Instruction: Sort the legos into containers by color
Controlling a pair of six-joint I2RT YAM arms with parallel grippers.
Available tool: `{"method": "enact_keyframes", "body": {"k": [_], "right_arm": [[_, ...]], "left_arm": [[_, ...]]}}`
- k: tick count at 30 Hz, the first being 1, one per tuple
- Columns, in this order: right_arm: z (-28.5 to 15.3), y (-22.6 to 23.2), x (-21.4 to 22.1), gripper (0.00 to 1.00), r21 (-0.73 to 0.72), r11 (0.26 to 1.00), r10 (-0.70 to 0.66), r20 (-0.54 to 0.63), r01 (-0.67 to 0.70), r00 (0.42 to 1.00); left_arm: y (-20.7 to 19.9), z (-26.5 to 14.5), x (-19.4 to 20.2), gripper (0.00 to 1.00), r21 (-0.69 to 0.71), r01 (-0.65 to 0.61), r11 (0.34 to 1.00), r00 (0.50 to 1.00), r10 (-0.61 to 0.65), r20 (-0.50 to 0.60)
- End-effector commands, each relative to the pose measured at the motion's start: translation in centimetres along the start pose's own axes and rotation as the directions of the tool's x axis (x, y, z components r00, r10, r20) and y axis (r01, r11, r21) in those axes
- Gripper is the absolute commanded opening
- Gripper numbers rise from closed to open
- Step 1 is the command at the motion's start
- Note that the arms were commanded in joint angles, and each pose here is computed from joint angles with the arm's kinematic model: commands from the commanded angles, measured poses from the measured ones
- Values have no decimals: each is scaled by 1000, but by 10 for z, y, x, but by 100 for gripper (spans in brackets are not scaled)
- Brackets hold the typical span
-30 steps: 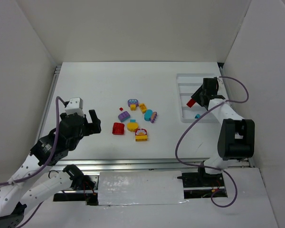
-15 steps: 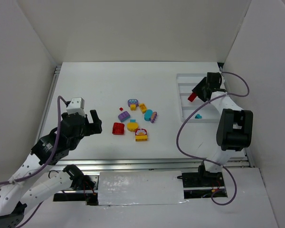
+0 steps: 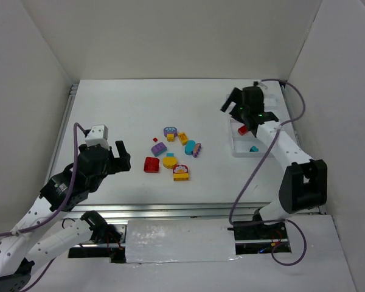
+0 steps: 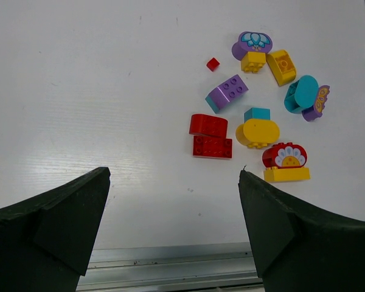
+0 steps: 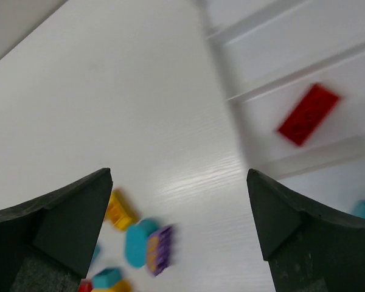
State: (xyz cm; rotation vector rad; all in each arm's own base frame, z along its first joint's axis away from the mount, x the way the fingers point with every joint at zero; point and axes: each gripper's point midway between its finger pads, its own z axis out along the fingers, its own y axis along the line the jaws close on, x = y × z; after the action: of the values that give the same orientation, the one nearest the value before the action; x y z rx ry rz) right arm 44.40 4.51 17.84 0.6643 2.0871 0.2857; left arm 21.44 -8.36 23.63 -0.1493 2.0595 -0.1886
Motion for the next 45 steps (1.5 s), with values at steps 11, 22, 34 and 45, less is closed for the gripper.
{"method": "enact_keyframes", "body": {"k": [11, 22, 34, 45], "right_arm": [[-49, 111, 161, 100, -66, 963, -268, -173, 260, 948], [-93, 188, 248, 99, -242, 880, -454, -183, 408, 872], [-101, 227, 334, 100, -193, 858, -511, -223, 476, 830], [-86, 210, 366, 100, -114, 858, -513, -235, 501, 825]], "left_arm": [[-5, -4, -16, 100, 14, 29, 999, 999, -30, 43], [35, -18, -26, 99, -162, 139, 977, 985, -120, 124], [55, -43, -39, 99, -134, 273, 953, 939, -233, 254], [46, -38, -38, 100, -116, 235, 965, 953, -206, 223]]}}
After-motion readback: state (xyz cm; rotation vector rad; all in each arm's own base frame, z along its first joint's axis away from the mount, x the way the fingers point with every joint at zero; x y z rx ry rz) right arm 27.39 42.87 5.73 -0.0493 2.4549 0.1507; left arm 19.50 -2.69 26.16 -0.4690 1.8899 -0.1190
